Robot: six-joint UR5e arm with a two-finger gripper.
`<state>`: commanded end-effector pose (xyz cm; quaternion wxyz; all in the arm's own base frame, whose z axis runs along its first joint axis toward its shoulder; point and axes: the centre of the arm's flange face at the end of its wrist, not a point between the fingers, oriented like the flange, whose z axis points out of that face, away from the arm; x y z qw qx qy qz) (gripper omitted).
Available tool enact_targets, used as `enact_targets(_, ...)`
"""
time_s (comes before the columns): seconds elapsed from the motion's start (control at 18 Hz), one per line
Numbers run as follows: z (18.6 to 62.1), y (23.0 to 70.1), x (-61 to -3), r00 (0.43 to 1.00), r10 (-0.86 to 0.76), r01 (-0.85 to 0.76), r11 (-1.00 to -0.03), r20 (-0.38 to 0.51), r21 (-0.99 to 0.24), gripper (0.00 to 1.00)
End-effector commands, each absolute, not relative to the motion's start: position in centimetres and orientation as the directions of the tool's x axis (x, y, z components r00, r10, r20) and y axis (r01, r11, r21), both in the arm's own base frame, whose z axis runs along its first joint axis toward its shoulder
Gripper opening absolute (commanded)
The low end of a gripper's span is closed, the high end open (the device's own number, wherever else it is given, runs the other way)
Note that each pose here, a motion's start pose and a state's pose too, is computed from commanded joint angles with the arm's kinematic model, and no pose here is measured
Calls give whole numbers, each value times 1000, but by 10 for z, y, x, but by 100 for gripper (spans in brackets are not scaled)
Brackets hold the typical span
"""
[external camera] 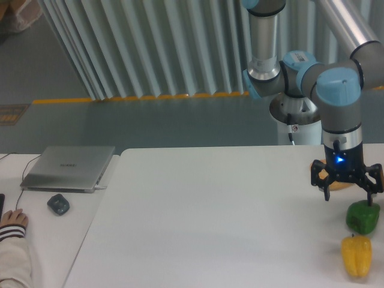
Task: Place the yellow pepper in a basket
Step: 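Move the open gripper down over the yellow bell pepper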
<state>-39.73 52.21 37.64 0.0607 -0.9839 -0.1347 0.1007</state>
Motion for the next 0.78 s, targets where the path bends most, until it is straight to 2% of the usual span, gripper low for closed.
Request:
enact_targets(0.28,341,542,-425,956,240,223,-968,-170,-113,100)
enact_targets(0.78,321,538,-454,950,270,256,-961,-157,-102,100)
